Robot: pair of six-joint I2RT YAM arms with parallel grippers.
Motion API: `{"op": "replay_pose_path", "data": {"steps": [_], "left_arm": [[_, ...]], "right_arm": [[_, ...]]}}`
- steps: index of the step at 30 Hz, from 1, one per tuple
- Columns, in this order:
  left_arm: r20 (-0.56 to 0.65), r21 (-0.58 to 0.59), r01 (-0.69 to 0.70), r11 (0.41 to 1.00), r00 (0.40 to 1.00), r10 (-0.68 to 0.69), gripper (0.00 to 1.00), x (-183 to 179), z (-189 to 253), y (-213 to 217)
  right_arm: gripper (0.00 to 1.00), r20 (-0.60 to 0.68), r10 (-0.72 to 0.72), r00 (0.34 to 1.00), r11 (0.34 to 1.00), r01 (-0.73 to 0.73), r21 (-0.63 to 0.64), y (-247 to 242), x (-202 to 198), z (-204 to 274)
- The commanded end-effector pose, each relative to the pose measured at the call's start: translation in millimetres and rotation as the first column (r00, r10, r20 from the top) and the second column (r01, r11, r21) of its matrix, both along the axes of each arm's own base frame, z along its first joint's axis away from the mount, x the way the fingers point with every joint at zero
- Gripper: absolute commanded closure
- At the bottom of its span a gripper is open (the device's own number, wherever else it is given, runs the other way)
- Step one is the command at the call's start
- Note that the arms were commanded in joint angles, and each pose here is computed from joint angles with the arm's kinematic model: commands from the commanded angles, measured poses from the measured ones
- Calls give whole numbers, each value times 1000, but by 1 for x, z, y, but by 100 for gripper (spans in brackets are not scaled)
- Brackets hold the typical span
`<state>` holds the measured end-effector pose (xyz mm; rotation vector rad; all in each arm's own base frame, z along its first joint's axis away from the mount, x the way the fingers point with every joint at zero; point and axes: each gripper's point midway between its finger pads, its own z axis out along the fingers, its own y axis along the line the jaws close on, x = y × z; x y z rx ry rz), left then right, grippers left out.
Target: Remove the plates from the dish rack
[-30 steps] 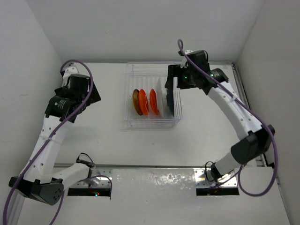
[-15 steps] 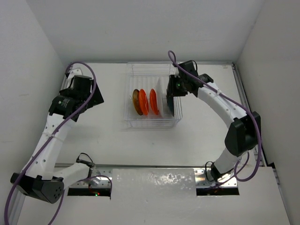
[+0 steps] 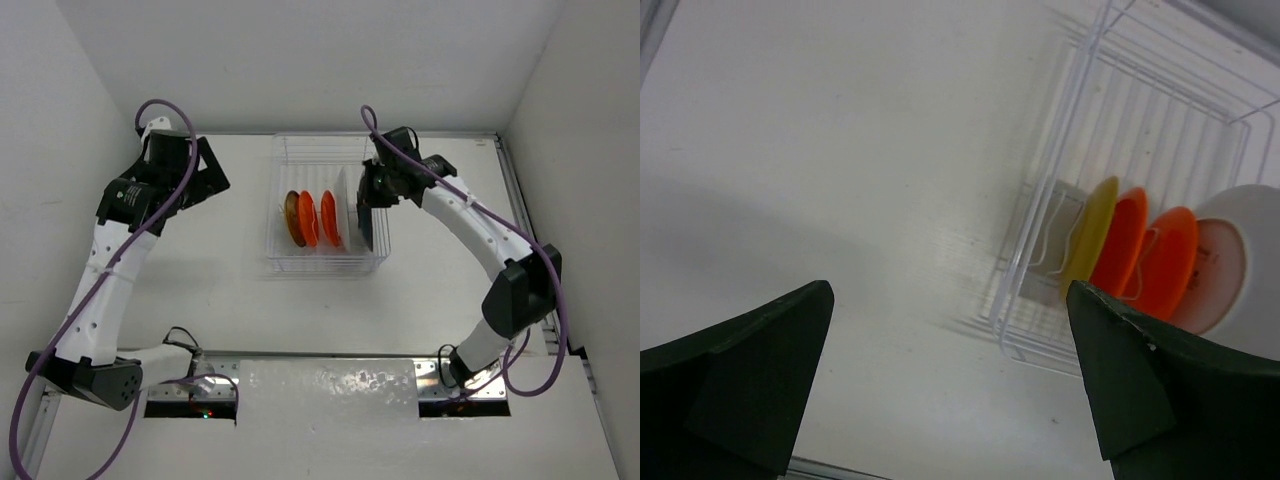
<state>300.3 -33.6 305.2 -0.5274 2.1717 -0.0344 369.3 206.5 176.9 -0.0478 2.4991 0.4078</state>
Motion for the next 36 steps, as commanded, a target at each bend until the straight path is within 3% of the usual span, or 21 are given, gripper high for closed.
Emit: {"op": "replay_pose_path", "data": {"steps": [1,11,14,16,17,18,20,21,23,24,26,27,30,34,36], "left_arm": [[73,-106,37,994,997,-30,0,10,22,-20],[99,-203,64,977,994,-45,0,25,36,-39],[155,-324,124,938,985,-77,0,35,65,-63],[189,-401,184,898,975,-115,0,42,78,-81],[241,-498,267,825,957,-164,0,44,95,-105],[216,-527,240,815,966,-145,0,44,88,-106],[368,-628,451,635,890,-268,0,44,128,-148],[352,-704,438,559,899,-262,0,44,125,-158],[455,-730,550,404,834,-313,0,38,150,-180],[432,-781,519,347,851,-299,0,38,148,-185],[451,-794,536,287,836,-312,0,36,156,-196],[457,-793,543,278,831,-318,0,34,162,-199],[373,-824,486,293,852,-367,0,37,141,-211],[230,-833,391,391,888,-399,2,34,98,-209],[191,-842,364,398,891,-411,19,31,82,-209]], "right_arm": [[100,275,-95,957,994,75,82,-14,12,114],[100,480,-65,875,992,5,126,-25,-8,220],[100,544,117,831,987,-157,28,-14,-13,235],[100,514,335,790,941,-310,-136,-8,-29,231],[100,465,402,789,915,-329,-233,-7,-25,217],[100,414,503,759,841,-321,-435,-15,-31,213],[100,398,564,723,766,-279,-579,-21,-37,211],[100,358,614,703,698,-272,-662,-24,-38,202],[100,355,646,676,643,-230,-731,-19,-46,212],[100,337,685,646,603,-244,-759,-14,-49,217],[100,317,742,591,544,-254,-800,6,-61,218],[100,293,776,559,496,-253,-831,14,-64,218],[100,316,826,468,455,-221,-863,51,-78,231],[100,284,876,391,392,-231,-890,86,-85,231],[100,268,895,357,358,-215,-909,102,-85,227]]}}
